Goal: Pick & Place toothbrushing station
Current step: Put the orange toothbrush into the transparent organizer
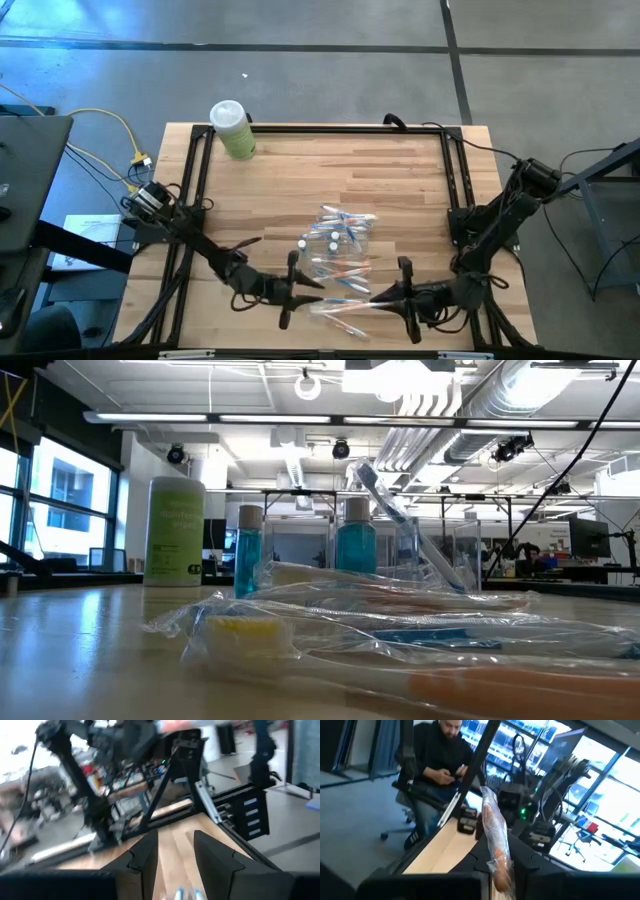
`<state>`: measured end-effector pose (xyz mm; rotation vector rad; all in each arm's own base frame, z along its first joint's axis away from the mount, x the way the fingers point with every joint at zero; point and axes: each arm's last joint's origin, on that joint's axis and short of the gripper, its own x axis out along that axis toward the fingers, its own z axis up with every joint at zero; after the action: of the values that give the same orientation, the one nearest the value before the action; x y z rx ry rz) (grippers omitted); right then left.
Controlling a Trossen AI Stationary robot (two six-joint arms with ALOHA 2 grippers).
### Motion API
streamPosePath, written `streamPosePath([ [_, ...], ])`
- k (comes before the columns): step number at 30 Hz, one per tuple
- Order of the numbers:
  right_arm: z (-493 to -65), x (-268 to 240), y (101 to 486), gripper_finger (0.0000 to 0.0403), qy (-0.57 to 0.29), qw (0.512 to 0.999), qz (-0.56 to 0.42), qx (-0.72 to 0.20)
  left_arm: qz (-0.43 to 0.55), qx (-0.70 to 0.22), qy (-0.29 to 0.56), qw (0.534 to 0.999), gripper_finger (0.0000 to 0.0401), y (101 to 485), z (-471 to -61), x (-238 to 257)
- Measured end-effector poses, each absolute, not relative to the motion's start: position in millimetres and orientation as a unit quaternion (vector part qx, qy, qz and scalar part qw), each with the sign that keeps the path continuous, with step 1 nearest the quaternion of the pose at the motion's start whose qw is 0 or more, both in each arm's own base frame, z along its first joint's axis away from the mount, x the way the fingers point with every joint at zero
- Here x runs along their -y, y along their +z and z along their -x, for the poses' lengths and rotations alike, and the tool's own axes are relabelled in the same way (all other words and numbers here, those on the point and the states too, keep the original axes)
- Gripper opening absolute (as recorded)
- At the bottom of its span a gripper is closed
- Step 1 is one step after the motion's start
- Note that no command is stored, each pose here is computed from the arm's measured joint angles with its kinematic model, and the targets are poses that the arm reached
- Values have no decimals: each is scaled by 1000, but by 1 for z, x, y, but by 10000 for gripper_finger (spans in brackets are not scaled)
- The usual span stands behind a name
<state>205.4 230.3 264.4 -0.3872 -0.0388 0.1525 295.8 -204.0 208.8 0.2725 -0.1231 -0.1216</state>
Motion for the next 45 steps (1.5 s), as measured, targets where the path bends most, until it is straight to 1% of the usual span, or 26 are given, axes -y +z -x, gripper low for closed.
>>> streamPosePath([
  [2,-207,-230,266,15,86,979,185,29,-154,76,-61,983,120,211,-297,202],
  [5,-211,-227,267,15,97,979,175,32,-153,88,-52,983,120,214,-299,198],
  [10,-220,-220,264,15,82,983,161,24,-146,91,-42,984,123,215,-303,192],
  [17,-221,-220,264,15,81,984,158,24,-144,117,-81,979,144,219,-304,190],
  [24,-223,-217,264,15,57,986,155,21,-145,137,-77,977,169,223,-303,190],
  [31,-227,-211,264,16,28,987,155,16,-130,169,-60,975,171,229,-308,178],
  [35,-231,-206,262,16,4,988,154,3,-102,170,-57,979,171,230,-311,173],
  [40,-232,-205,260,16,0,989,150,-2,-82,173,-57,980,171,231,-312,170],
  [45,-232,-205,260,16,1,989,149,-1,-86,202,-83,972,171,235,-310,171],
])
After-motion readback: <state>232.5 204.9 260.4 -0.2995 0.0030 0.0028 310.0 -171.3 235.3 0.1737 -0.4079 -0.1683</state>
